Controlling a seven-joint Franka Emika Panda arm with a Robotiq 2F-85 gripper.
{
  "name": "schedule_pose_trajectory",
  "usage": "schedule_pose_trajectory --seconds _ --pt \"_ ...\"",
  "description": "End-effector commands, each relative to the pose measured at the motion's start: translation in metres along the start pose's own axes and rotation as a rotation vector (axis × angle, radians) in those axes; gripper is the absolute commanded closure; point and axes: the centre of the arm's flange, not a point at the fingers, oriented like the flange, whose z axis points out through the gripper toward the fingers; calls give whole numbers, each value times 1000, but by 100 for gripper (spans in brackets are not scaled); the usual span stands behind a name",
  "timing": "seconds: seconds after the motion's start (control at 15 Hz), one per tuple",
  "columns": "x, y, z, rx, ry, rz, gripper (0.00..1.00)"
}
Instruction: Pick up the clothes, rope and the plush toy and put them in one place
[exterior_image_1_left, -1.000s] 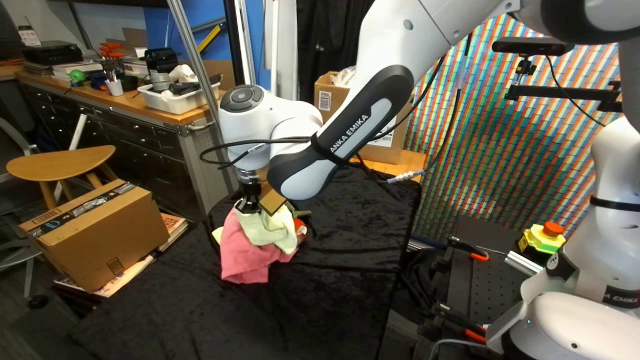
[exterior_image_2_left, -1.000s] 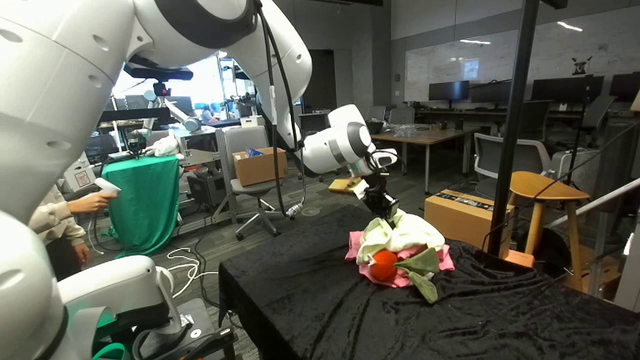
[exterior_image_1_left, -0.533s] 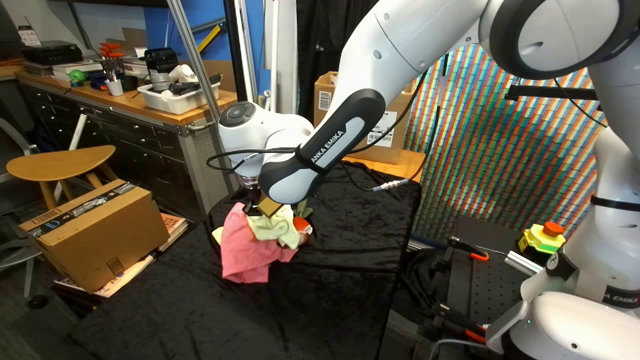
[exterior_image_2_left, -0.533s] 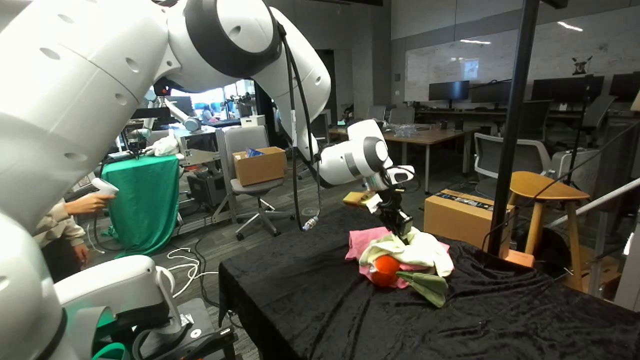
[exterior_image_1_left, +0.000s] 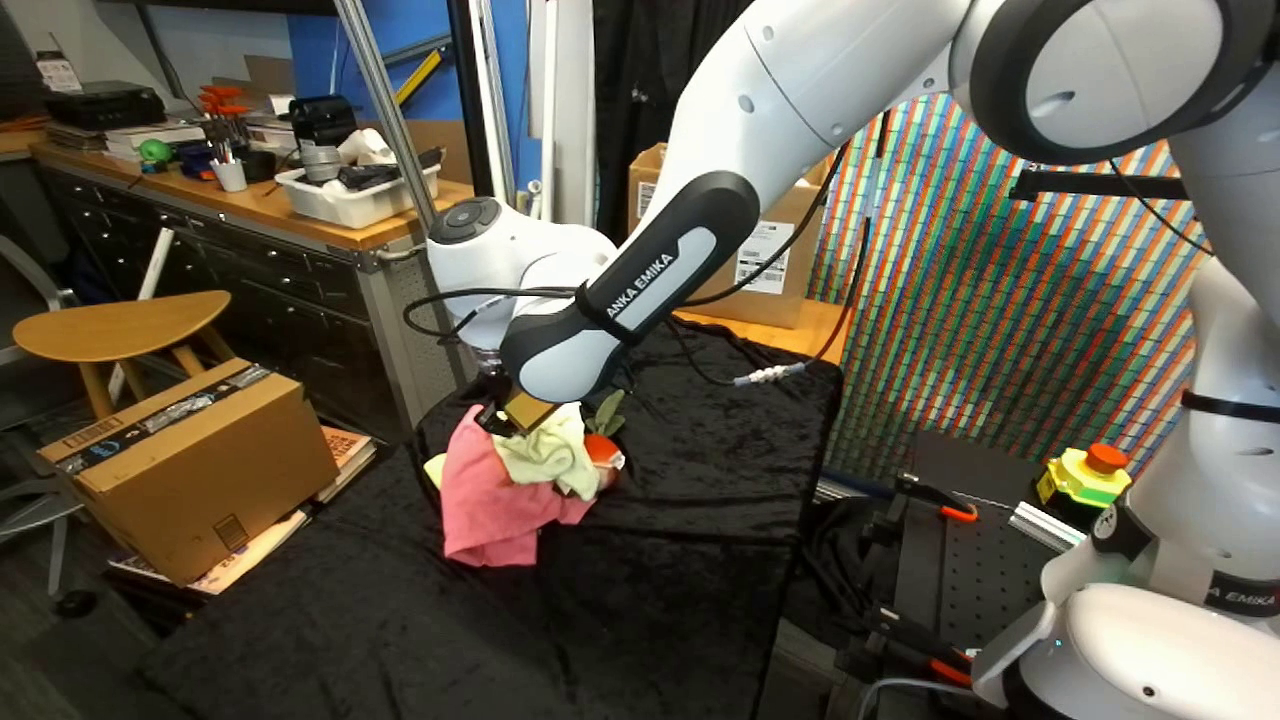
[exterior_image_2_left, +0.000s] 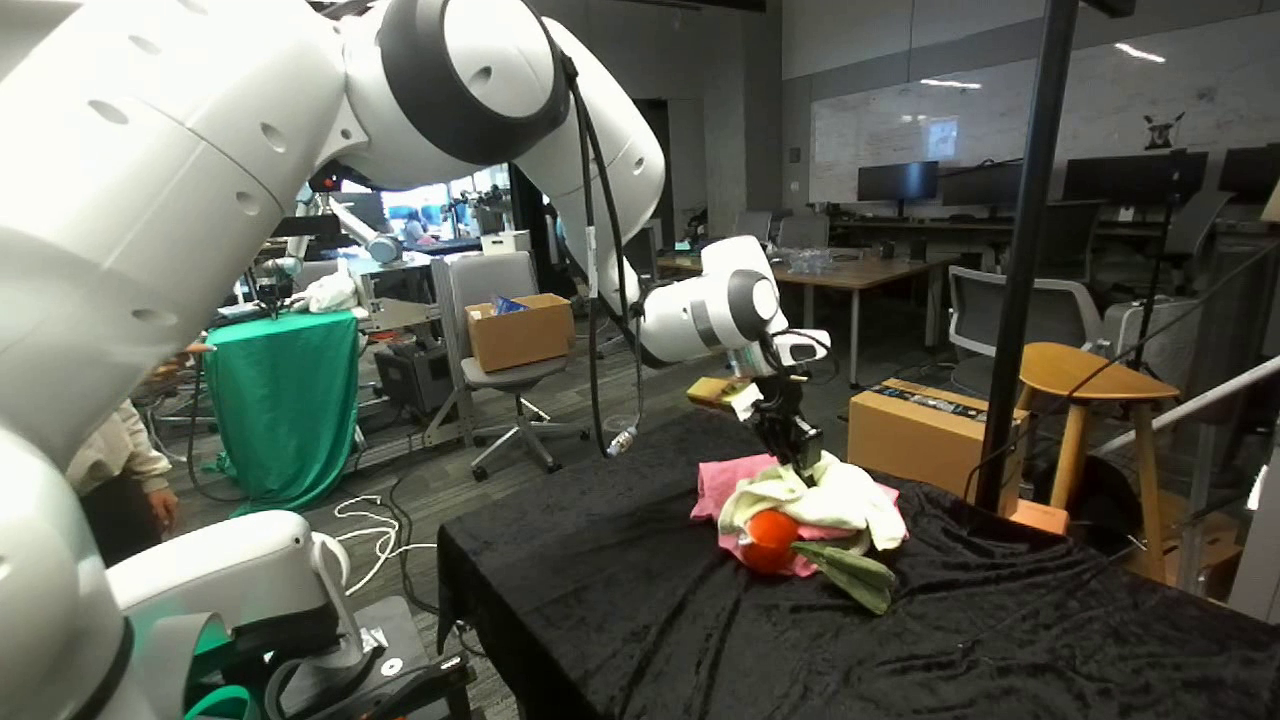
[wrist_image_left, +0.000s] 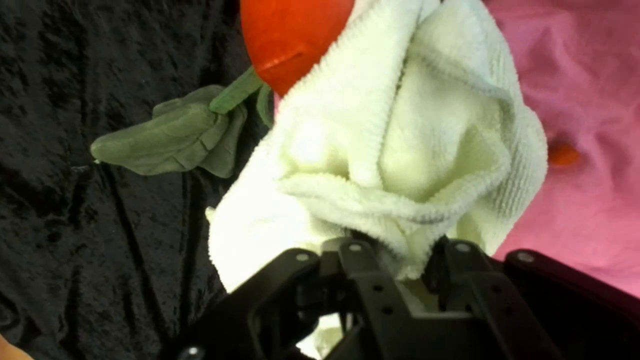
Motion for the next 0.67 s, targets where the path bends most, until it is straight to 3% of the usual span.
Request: schedule_pose_trajectory --seconds 0.0,0.33,0.6 --pt "-7 13 -34 47 -11 -46 40" --pt "-22 41 -82 77 43 -80 2" --pt "-52 75 -114 108 -16 -163 0"
